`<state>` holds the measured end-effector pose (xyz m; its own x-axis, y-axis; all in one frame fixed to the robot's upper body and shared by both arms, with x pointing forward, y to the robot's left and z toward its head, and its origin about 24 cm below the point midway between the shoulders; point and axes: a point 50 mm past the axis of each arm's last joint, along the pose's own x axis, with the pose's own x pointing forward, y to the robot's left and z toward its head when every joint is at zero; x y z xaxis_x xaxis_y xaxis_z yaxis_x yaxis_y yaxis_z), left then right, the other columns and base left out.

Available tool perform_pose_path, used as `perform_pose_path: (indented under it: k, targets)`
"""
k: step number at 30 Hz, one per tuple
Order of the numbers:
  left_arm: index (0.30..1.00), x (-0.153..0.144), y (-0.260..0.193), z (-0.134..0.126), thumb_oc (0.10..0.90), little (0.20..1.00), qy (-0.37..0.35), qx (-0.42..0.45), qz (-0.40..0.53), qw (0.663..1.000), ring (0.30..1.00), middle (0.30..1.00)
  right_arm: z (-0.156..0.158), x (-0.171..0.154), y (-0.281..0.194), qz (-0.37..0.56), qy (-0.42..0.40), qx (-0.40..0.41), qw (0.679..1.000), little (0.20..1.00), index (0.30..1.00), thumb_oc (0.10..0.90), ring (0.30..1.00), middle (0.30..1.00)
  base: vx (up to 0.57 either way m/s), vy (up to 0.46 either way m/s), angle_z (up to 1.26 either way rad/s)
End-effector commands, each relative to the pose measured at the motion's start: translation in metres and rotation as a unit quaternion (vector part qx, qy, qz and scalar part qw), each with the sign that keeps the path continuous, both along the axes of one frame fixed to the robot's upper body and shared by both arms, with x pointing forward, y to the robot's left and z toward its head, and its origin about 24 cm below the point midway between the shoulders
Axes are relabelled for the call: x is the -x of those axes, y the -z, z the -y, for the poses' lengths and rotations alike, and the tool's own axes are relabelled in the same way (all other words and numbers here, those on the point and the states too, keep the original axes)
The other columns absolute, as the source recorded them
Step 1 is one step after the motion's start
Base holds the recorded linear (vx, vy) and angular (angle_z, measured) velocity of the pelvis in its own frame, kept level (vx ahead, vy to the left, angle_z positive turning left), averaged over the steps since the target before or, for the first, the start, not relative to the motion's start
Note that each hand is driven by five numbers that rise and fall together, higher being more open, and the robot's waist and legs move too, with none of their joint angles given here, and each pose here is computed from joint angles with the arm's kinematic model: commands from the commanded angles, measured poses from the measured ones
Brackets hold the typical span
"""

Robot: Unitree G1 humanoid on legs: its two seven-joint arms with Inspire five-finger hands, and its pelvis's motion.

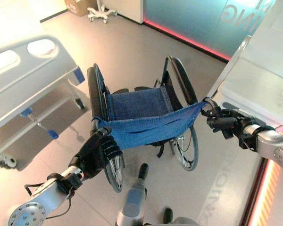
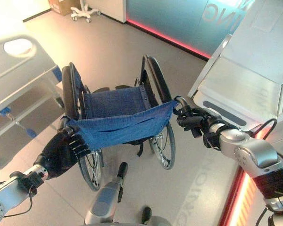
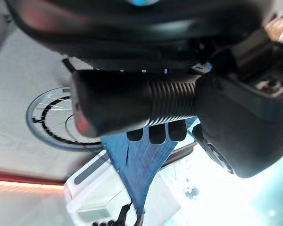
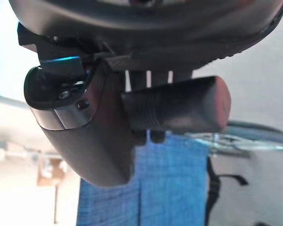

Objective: Push the wheelchair next to the bed

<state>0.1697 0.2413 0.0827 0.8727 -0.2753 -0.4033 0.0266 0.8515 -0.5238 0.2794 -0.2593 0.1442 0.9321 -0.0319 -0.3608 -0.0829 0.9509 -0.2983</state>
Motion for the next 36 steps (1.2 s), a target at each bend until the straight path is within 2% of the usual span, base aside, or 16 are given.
perform_pose_path:
  k: [1,7,14,19,36]
  targets:
    - [0.300,-0.044,-0.077,-0.024,0.400,0.300,-0.068,-0.032,0.216,0.974,0.300,0.300,-0.052,0.003,0.004,0.010,-0.136,-0.074,0.988,0.300,0.300,0.400,0.300,0.300,0.53,0.141,-0.21]
    - [0.300,-0.053,-0.093,-0.030,0.400,0.300,-0.040,-0.057,0.223,0.972,0.300,0.300,-0.059,0.004,0.013,-0.004,-0.140,-0.095,0.986,0.300,0.300,0.400,0.300,0.300,0.43,0.165,-0.10]
    - [0.300,-0.058,-0.102,-0.032,0.400,0.300,-0.044,-0.035,0.253,0.966,0.300,0.300,-0.064,0.002,0.016,0.015,-0.135,-0.081,0.987,0.300,0.300,0.400,0.300,0.300,0.26,0.008,0.14]
    - [0.300,-0.059,-0.103,-0.025,0.400,0.300,-0.046,-0.033,0.264,0.963,0.300,0.300,-0.058,0.000,0.003,0.034,-0.128,-0.082,0.988,0.300,0.300,0.400,0.300,0.300,0.34,-0.191,0.36]
    - [0.300,-0.038,-0.086,-0.033,0.400,0.300,-0.081,-0.006,0.228,0.970,0.300,0.300,-0.049,0.000,-0.026,0.013,-0.137,-0.059,0.989,0.300,0.300,0.400,0.300,0.300,0.42,-0.190,0.29]
